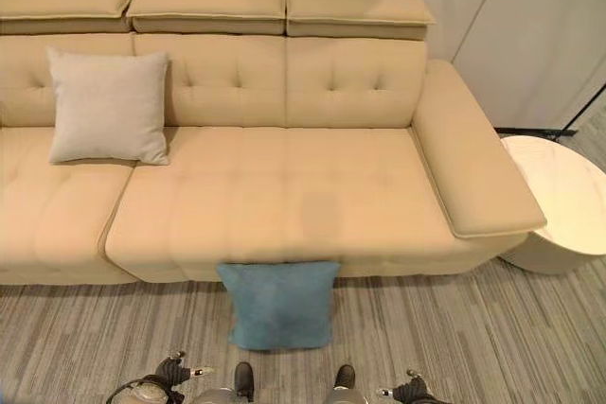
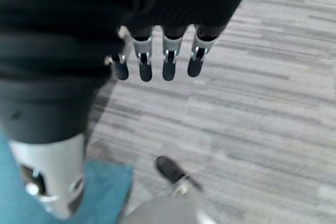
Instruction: Pick up all the scattered cushions and arrange them neatly on the sofa.
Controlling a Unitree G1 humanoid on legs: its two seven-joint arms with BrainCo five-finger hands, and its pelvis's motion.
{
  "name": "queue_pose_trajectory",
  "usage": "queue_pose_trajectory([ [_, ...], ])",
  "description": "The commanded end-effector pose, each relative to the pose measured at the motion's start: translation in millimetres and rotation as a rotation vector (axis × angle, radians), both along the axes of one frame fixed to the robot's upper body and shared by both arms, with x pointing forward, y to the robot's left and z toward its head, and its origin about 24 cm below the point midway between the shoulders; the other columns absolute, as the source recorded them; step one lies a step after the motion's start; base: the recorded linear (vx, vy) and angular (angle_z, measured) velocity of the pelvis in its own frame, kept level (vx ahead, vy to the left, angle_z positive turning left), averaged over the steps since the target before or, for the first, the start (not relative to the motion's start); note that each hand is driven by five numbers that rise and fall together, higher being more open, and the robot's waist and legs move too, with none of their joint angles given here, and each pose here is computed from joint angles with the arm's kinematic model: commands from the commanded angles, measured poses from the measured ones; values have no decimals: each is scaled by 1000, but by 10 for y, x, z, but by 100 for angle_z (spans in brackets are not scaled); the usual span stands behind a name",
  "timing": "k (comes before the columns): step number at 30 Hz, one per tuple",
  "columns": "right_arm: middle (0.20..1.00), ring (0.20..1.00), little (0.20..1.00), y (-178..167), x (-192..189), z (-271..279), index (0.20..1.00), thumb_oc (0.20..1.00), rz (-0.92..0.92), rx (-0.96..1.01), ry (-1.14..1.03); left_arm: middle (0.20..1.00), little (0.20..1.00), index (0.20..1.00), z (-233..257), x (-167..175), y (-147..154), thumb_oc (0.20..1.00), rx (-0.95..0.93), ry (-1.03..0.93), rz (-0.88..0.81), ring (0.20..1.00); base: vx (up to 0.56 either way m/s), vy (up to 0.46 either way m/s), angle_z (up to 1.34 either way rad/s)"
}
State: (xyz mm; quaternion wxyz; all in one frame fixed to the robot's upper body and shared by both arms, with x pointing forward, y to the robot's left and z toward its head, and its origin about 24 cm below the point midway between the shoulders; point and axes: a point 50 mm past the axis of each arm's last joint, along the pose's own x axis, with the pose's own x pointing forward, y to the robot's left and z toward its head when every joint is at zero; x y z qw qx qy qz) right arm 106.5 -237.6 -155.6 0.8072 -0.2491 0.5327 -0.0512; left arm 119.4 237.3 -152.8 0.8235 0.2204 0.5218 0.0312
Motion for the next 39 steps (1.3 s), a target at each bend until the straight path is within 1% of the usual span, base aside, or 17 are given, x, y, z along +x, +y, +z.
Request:
queue_pose_trajectory([
  [1,1000,1000,1000,-178,301,141,1000,1000,29,-61,-75,1000,1000,1000,29,95,-1,1000,9,-30,-3,1000,16,126,-29],
  [7,1000,1000,1000,-196,326,157,1000,1000,35,-64,-87,1000,1000,1000,47,88,71,1000,21,-37,6,1000,79,48,-7],
  [13,1000,1000,1000,-246,230,139,1000,1000,26,-77,-64,1000,1000,1000,19,44,21,1000,5,-22,1,1000,94,-52,20],
  [18,1000,1000,1000,-276,221,150,1000,1000,28,-87,-72,1000,1000,1000,6,15,1,1000,2,-14,-2,1000,116,-68,16],
  [20,1000,1000,1000,-289,260,170,1000,1000,30,-93,-88,1000,1000,1000,22,63,-6,1000,-1,-37,8,1000,19,-48,6],
  [21,1000,1000,1000,-317,401,238,1000,1000,30,-104,-141,1000,1000,1000,91,238,-3,1000,-6,-112,37,1000,-73,-30,5],
  [22,1000,1000,1000,-317,403,238,1000,1000,30,-104,-141,1000,1000,1000,92,240,-3,1000,-6,-112,37,1000,-155,-30,6],
  [23,1000,1000,1000,-331,500,286,1000,1000,31,-113,-176,1000,1000,1000,140,349,0,1000,-6,-157,48,1000,-267,-20,9],
  [24,1000,1000,1000,-346,695,391,1000,1000,30,-122,-252,1000,1000,1000,252,577,-12,1000,-11,-254,63,1000,-267,-20,17],
  [25,1000,1000,1000,-346,697,392,1000,1000,29,-122,-252,1000,1000,1000,253,579,-12,1000,-11,-254,63,1000,-379,-22,21],
  [26,1000,1000,1000,-354,931,536,1000,1000,23,-133,-349,1000,1000,1000,409,838,-19,1000,-20,-373,89,1000,-265,-7,26],
  [29,1000,1000,1000,-373,1178,732,1000,1000,23,-150,-462,1000,1000,1000,618,1109,-24,1000,-34,-516,121,1000,-224,-5,19],
  [31,1000,1000,1000,-324,1534,1038,1000,1000,4,-154,-638,1000,1000,1000,895,1426,-51,1000,-61,-677,165,1000,-134,-20,12],
  [32,1000,1000,1000,-324,1536,1039,1000,1000,4,-154,-639,1000,1000,1000,896,1427,-51,1000,-61,-677,165,1000,-104,-22,3],
  [33,1000,1000,1000,-286,1691,1196,1000,1000,-14,-147,-727,1000,1000,1000,1043,1574,-74,1000,-72,-750,172,1000,-129,0,10],
  [37,1000,1000,1000,-219,2003,1579,1000,1000,-47,-141,-914,1000,1000,1000,1367,1866,-154,1000,-98,-890,165,1000,-118,6,12],
  [39,1000,1000,1000,-187,2212,1904,1000,1000,-70,-145,-1051,1000,1000,1000,1664,2089,-222,1000,-107,-1001,148,1000,-101,14,7],
])
